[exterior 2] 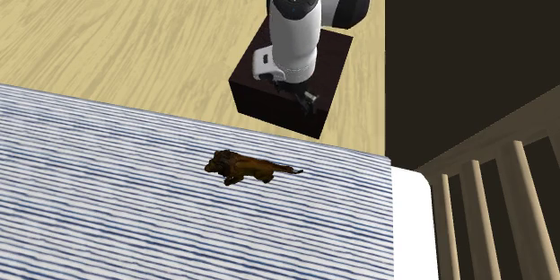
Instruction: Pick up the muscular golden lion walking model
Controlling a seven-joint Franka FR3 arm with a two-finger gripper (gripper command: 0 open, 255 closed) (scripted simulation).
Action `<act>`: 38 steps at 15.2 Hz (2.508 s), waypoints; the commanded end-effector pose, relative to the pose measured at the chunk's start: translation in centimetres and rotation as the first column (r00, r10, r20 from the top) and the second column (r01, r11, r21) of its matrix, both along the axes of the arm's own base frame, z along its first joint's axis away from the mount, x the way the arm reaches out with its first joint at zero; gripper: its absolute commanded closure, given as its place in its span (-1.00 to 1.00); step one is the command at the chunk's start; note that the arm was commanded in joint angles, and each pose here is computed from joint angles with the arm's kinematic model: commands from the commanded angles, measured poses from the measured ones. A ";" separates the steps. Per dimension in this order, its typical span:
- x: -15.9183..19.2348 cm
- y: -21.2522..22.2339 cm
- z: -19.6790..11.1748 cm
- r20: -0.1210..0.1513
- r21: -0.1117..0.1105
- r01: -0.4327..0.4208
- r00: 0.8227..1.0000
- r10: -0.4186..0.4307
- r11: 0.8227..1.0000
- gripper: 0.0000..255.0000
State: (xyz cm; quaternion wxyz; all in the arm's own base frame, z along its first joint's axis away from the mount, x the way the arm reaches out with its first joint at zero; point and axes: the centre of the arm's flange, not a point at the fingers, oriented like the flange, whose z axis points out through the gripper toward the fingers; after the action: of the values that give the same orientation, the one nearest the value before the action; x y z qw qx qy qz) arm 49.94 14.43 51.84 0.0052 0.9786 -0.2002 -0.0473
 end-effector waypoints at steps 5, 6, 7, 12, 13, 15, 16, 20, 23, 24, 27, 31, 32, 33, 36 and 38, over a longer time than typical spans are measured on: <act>7.8 1.1 -1.9 0.016 -0.044 0.171 0.985 -0.171 0.984 -1.00; 9.1 1.2 -2.1 0.019 -0.051 0.199 0.980 -0.198 0.979 -1.00; 10.4 1.2 -2.4 0.022 -0.058 0.226 0.974 -0.225 0.972 -1.00; 16.7 0.7 -3.7 0.042 -0.091 0.360 0.933 -0.357 0.929 -1.00; 17.7 0.6 -3.9 0.046 -0.096 0.380 0.925 -0.377 0.920 -1.00; 17.7 0.6 -5.0 0.046 -0.096 0.380 0.925 -0.377 0.920 -1.00; 17.7 0.6 -5.5 0.046 -0.096 0.380 0.925 -0.377 0.920 -1.00; 17.7 0.6 -7.6 0.046 -0.096 0.380 0.925 -0.377 0.920 -1.00; 17.8 0.6 -7.9 0.046 -0.096 0.380 0.925 -0.377 0.920 1.00; 17.8 0.6 -7.9 0.046 -0.096 0.380 0.925 -0.377 0.920 1.00; 17.8 0.7 -7.9 0.046 -0.096 0.380 0.925 -0.377 0.920 1.00; 17.8 0.7 -7.9 0.046 -0.096 0.380 0.925 -0.377 0.920 1.00; 17.7 0.6 -7.9 0.046 -0.096 0.380 0.925 -0.377 0.920 1.00; 17.7 0.6 -7.4 0.046 -0.096 0.380 0.925 -0.377 0.920 1.00; 17.7 0.6 -5.8 0.046 -0.096 0.380 0.925 -0.377 0.920 1.00; 17.7 0.6 -4.7 0.046 -0.096 0.380 0.925 -0.377 0.920 1.00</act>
State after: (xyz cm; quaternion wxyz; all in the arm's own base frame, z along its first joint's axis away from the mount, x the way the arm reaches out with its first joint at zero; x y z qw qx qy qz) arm 67.59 15.05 46.54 0.0440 0.9204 -0.3877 -0.0243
